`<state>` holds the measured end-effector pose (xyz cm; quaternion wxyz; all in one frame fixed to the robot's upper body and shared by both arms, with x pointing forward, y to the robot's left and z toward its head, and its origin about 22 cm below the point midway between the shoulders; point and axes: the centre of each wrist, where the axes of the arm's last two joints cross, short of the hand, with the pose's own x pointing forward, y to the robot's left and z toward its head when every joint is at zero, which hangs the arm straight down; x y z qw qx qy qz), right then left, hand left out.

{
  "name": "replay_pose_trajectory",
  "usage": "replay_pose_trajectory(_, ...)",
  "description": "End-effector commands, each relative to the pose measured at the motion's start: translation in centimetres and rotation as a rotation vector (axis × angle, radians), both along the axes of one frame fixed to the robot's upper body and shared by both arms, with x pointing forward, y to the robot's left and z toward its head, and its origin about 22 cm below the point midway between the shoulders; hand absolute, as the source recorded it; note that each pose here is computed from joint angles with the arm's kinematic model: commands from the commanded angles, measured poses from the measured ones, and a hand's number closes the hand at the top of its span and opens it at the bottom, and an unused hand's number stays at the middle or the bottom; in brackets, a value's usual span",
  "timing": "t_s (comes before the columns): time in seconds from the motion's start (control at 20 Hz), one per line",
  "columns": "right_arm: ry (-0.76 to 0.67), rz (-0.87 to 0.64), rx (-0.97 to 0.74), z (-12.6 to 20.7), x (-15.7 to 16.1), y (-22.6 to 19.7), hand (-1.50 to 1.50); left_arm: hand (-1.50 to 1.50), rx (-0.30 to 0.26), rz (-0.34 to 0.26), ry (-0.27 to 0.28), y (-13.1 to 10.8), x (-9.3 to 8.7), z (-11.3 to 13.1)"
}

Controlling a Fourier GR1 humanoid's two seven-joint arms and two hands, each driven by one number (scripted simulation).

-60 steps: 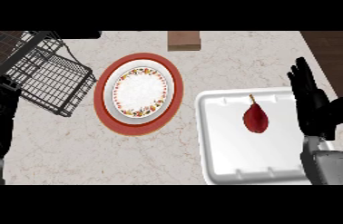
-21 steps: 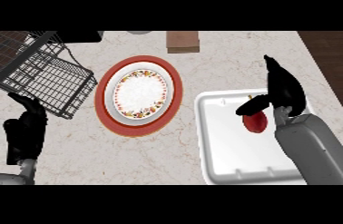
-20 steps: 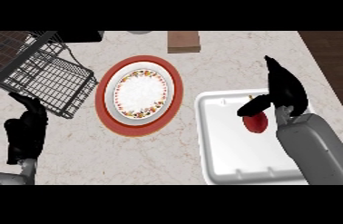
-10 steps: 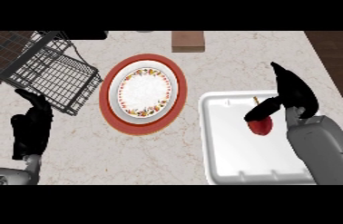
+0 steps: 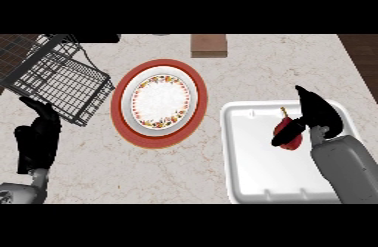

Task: Pick the pear from the tray and place it in the plate

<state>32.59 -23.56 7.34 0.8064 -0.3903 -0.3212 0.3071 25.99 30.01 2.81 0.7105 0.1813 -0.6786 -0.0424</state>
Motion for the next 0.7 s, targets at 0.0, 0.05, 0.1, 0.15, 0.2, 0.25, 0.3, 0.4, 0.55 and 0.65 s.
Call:
replay_pose_trajectory(0.0, 0.083, -0.011, -0.023, -1.5, 0.5, -1.0, -1.5, 0.0, -0.036, -0.182, -0.023, -4.7, 2.3, 1.3)
replay_pose_trajectory(0.05, 0.064, -0.01, -0.014, -1.7, 0.3, 1.6, -1.5, 0.0, -0.025, -0.165, -0.033, -3.8, 3.7, 3.1)
replay_pose_trajectory(0.1, 0.069, -0.018, -0.012, -2.5, 0.0, -0.2, -1.5, 0.0, -0.034, -0.183, -0.03, -4.3, 3.3, 1.7)
replay_pose_trajectory(0.15, 0.063, -0.03, 0.003, -2.7, 0.1, 1.0, -1.5, 0.0, -0.023, -0.188, -0.025, -2.7, 2.5, 1.6)
replay_pose_trajectory(0.2, 0.076, -0.028, -0.009, -3.5, -0.1, -0.6, -1.5, 0.0, -0.029, -0.18, -0.025, -4.2, 3.4, 2.7)
replay_pose_trajectory(0.25, 0.091, -0.037, -0.013, -3.4, 0.2, -2.0, -1.5, 0.0, -0.029, -0.177, -0.025, -3.5, 2.8, 1.2)
replay_pose_trajectory(0.3, 0.108, -0.032, -0.01, -3.8, 0.3, -1.2, -1.5, 0.0, -0.016, -0.194, -0.015, -3.8, 3.3, 2.3)
replay_pose_trajectory(0.4, 0.1, -0.039, -0.008, -4.5, -0.1, -0.9, -1.5, 0.0, -0.041, -0.186, -0.028, -3.6, 2.8, 2.2)
replay_pose_trajectory(0.55, 0.123, -0.02, -0.013, -5.2, 0.2, -1.0, -1.5, 0.0, -0.037, -0.177, -0.023, -2.7, 4.2, 1.3)
replay_pose_trajectory(0.65, 0.06, -0.005, -0.025, -4.4, -0.2, -1.6, 1.5, 0.0, -0.036, -0.201, -0.008, -3.8, 1.8, 2.1)
